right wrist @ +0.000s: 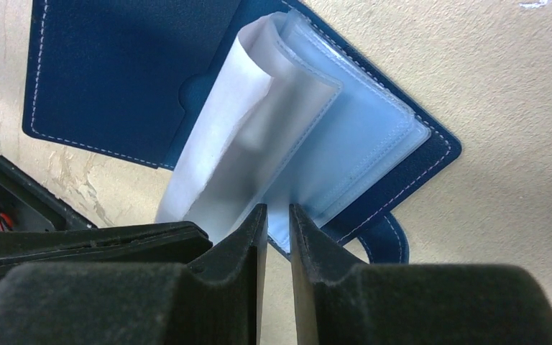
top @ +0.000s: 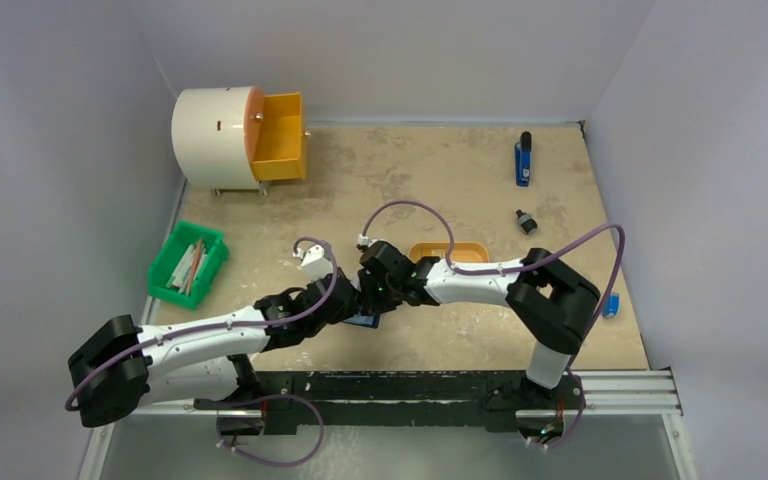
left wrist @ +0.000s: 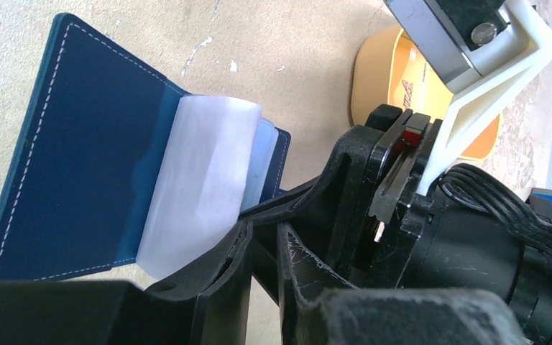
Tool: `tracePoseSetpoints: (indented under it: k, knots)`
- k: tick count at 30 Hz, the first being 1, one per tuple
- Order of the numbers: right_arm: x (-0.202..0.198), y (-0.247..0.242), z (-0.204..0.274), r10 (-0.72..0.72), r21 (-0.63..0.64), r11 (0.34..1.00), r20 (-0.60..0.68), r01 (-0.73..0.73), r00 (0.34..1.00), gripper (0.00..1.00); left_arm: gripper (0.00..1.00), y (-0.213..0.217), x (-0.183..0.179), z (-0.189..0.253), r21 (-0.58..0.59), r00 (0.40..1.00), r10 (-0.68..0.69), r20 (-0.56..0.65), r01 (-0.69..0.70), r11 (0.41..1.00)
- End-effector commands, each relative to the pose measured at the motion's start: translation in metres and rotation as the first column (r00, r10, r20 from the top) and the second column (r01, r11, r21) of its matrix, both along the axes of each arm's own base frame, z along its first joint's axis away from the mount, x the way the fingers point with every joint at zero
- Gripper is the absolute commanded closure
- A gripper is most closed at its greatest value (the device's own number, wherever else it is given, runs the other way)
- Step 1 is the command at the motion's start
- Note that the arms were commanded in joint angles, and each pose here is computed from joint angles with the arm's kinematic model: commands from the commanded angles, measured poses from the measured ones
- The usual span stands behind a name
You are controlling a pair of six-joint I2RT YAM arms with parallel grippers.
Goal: Put the credit cards into the card holder
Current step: Open the card holder at the center of the board.
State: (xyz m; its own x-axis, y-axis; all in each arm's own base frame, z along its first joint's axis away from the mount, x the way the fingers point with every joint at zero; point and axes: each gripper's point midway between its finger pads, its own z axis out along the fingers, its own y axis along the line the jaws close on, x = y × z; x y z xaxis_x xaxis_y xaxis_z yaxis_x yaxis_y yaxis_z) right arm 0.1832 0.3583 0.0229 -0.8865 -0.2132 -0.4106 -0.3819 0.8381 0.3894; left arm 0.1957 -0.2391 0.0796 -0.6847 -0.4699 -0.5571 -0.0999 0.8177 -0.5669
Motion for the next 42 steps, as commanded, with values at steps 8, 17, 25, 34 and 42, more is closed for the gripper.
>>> tracePoseSetpoints:
  k: [8,17,25,34,42]
  knots:
    - [-0.003,-0.01,-0.01,-0.017,-0.043,0.999,-0.014,0.017,1.0,0.79,0.87,0.032,0.005,-0.016,0.087,0.994,0.107,0.019,-0.108,0.99]
    - [-0.002,-0.023,-0.018,-0.061,-0.071,0.996,-0.02,0.06,0.998,0.78,0.75,0.054,0.005,-0.01,0.178,0.991,0.113,0.066,-0.123,0.976]
    - [0.012,-0.001,0.013,-0.073,0.023,0.997,0.025,0.073,0.997,0.73,0.58,0.047,0.005,-0.001,0.116,0.992,0.085,0.095,-0.096,0.989]
    - [0.025,0.017,0.03,-0.079,0.06,0.995,0.048,0.076,0.996,0.69,0.56,0.064,0.003,0.021,0.068,0.981,0.13,0.141,-0.141,0.988]
    - [0.032,0.028,0.031,-0.072,0.058,0.996,0.052,0.069,0.996,0.66,0.56,0.063,0.002,0.02,0.067,0.983,0.122,0.136,-0.132,0.989]
